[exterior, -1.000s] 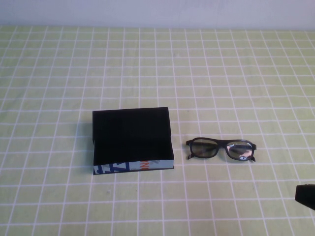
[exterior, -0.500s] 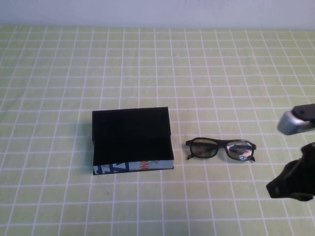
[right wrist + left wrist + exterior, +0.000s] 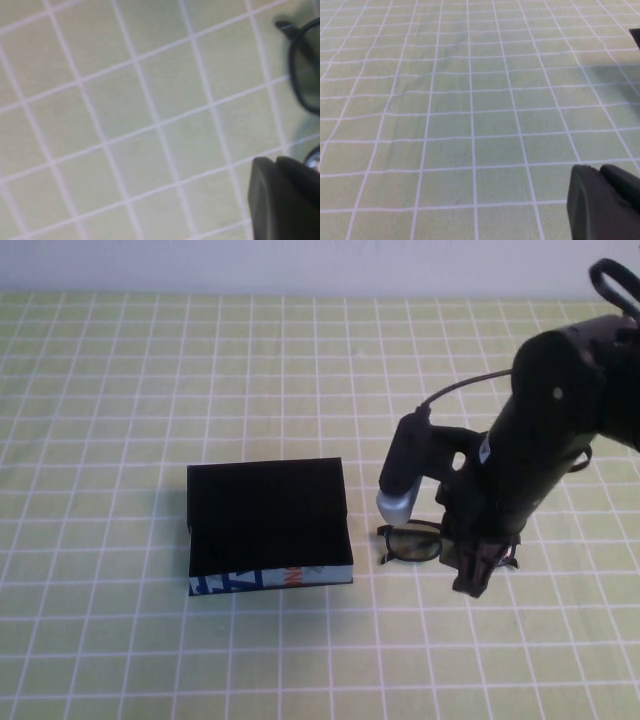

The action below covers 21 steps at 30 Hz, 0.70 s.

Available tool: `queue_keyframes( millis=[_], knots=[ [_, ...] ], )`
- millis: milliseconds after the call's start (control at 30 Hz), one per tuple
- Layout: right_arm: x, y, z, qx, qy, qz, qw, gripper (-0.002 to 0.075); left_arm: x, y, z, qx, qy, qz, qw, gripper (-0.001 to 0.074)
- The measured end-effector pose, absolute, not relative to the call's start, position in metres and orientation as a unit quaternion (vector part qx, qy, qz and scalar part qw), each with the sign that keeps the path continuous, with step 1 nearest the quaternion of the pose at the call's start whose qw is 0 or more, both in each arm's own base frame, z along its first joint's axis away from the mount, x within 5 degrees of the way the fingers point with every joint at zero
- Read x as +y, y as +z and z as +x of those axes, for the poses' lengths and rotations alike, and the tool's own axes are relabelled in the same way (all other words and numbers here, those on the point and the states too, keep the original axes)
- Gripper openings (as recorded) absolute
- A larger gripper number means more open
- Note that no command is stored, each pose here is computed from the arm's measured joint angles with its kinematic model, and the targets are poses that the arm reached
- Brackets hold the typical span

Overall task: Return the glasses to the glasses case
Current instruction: Pick up the glasses from the table

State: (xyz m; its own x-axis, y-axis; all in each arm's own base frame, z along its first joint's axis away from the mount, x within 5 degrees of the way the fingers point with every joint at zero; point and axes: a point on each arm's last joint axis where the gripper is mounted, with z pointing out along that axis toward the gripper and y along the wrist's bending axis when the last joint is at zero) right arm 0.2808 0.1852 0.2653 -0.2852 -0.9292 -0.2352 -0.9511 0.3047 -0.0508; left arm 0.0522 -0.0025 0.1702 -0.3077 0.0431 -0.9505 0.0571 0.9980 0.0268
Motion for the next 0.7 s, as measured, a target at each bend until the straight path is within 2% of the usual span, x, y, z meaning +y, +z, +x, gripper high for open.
queue_keyframes(
  millis=[167,267,367,500,567,700],
  knots=[
    [0.185,0.261,0.311,0.754,0.027,-0.647,0.110,-0.0009,-0.003,0.170,0.052,0.809,-0.006,0.031,0.588,-0.0002],
    [0.179,0.259,0.326,0.734,0.021,-0.669,0.113,0.0020,-0.003,0.170,0.052,0.809,-0.006,0.031,0.588,-0.0002],
    [0.174,0.253,0.336,0.732,0.026,-0.671,0.112,0.0107,-0.003,0.170,0.052,0.809,-0.006,0.031,0.588,-0.0002],
    [0.168,0.241,0.344,0.723,0.028,-0.683,0.100,0.0300,-0.003,0.170,0.052,0.809,-0.006,0.031,0.588,-0.0002],
    [0.167,0.237,0.347,0.715,0.028,-0.692,0.097,0.0371,-0.003,0.170,0.052,0.809,-0.006,0.031,0.588,-0.0002],
    [0.170,0.228,0.352,0.700,0.028,-0.707,0.094,0.0406,-0.003,0.170,0.052,0.809,-0.006,0.031,0.588,-0.0002]
  ],
)
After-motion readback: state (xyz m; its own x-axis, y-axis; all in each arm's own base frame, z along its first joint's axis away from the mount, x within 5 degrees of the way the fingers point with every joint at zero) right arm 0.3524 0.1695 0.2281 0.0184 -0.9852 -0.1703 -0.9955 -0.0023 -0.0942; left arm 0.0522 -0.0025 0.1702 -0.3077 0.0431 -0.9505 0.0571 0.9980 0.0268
